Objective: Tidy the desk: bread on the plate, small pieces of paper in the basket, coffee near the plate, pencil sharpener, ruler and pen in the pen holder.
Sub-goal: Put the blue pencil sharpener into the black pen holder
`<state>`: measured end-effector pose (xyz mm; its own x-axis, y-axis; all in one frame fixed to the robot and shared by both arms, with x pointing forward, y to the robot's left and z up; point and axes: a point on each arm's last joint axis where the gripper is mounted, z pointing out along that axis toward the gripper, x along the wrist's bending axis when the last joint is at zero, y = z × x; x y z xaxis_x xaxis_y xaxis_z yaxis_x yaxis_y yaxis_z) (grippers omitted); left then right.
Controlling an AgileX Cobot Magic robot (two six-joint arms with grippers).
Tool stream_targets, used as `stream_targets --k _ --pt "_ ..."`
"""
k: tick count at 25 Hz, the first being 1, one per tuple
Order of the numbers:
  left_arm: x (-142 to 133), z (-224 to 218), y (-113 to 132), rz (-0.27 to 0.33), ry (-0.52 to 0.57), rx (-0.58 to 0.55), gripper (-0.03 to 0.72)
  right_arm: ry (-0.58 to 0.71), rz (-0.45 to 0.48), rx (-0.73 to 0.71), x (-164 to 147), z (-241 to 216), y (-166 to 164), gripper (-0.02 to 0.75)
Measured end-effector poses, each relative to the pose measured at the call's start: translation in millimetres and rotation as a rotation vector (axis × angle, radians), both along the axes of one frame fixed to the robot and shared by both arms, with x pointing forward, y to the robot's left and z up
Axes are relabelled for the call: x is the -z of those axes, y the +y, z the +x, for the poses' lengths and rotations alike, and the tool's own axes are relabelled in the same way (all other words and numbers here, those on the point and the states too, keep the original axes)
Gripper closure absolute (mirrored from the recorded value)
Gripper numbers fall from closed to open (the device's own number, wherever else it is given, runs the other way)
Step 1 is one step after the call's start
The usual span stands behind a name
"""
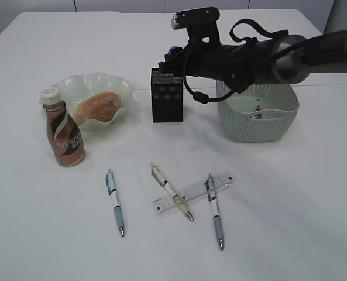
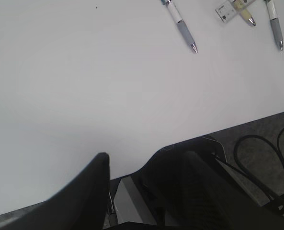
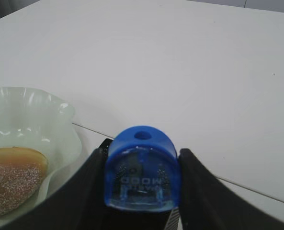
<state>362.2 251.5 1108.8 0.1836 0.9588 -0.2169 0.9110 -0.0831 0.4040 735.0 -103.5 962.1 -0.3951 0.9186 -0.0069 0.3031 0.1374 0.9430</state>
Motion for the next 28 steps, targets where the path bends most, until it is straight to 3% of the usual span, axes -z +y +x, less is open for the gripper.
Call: stream_targets --k 13,28 --pt "0 0 0 0.0 0.0 0.0 0.328 0.053 0.015 0.015 28 4 1 0.405" --pt "0 0 0 0.0 0.0 0.0 0.328 0.051 0.015 0.015 28 5 1 0.387"
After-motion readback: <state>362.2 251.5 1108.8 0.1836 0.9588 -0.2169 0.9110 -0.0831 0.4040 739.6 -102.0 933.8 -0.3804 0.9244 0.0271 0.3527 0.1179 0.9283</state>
